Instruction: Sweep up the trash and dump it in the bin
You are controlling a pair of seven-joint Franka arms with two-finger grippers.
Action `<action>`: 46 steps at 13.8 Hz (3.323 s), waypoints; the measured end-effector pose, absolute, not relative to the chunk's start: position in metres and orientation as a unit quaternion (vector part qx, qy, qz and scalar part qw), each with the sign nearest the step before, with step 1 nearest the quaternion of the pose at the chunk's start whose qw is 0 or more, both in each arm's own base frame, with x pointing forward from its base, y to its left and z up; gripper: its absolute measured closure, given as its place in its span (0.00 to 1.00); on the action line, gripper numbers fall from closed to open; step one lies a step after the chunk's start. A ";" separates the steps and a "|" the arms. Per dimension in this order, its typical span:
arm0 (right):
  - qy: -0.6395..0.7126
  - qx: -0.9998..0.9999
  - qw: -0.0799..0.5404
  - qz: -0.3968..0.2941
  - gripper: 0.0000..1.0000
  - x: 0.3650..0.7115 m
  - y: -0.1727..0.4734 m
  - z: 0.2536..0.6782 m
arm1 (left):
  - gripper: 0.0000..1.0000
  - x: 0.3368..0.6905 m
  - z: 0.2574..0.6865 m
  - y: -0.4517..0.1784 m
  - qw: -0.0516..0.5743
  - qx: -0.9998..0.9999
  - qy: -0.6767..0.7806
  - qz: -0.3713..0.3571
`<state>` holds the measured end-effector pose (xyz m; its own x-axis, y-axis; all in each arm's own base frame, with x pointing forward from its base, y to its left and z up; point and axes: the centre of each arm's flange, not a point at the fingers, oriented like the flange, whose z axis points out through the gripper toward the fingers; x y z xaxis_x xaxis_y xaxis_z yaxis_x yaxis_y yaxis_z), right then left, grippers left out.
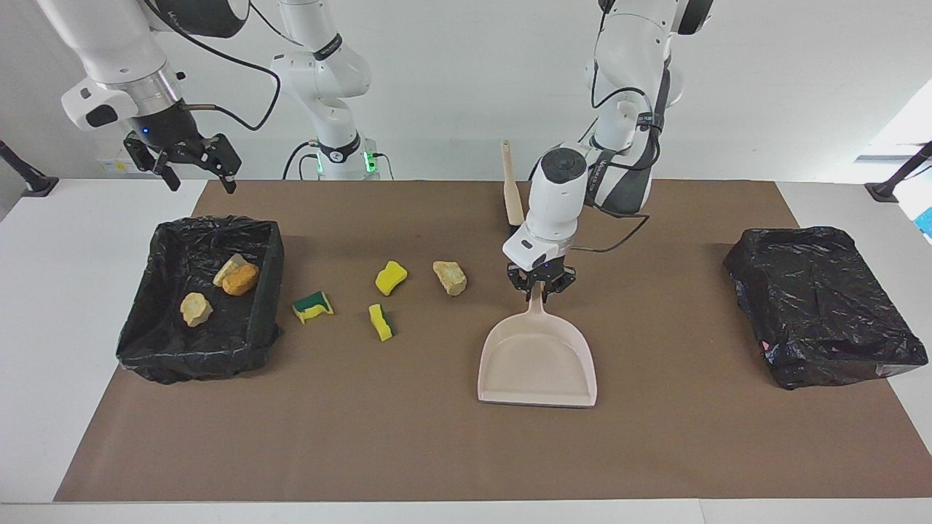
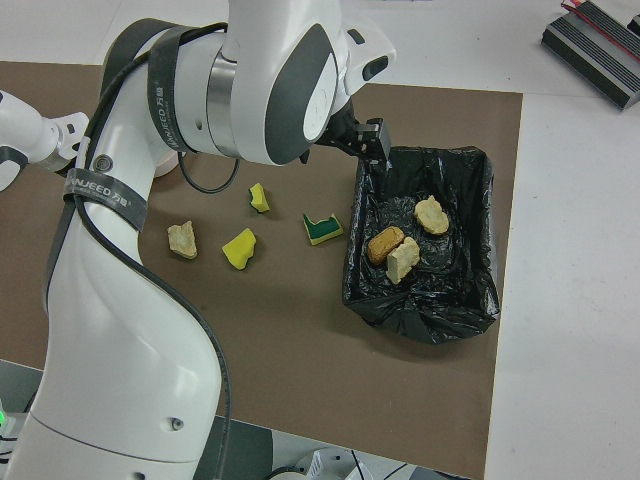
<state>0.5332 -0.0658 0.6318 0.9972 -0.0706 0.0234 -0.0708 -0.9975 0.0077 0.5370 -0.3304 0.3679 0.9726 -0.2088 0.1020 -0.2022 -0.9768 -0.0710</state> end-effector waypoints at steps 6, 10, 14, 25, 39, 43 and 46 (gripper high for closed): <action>-0.035 0.999 0.004 0.012 0.00 0.533 -0.066 0.632 | 0.69 0.556 0.406 -0.300 0.110 -0.939 0.324 -0.035; -0.036 0.999 0.004 0.012 0.00 0.533 -0.066 0.632 | 0.69 0.574 0.409 -0.266 0.129 -0.869 0.477 -0.010; -0.036 0.999 0.004 0.012 0.00 0.533 -0.066 0.632 | 0.69 0.574 0.407 -0.252 0.127 -0.788 0.600 0.041; 0.030 0.998 0.000 -0.053 0.00 0.522 0.008 0.601 | 0.69 0.591 0.399 -0.219 0.084 -0.726 0.676 0.091; -0.005 0.995 -0.018 -0.103 0.00 0.354 0.319 0.427 | 0.69 0.567 0.368 -0.245 0.097 -0.694 0.708 0.091; -0.061 0.994 -0.022 -0.083 0.00 0.286 0.406 0.400 | 0.69 0.556 0.359 -0.252 0.104 -0.681 0.719 0.094; -0.092 0.993 -0.032 -0.072 0.00 0.243 0.454 0.367 | 0.69 0.548 0.357 -0.256 0.108 -0.674 0.725 0.094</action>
<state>0.2430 0.4544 0.3668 0.9724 -0.1787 -0.1498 -0.1881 -0.9808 -0.0510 0.5483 -0.2561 0.3573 -0.0686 -0.9567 -0.2828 -0.9972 0.0745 -0.0100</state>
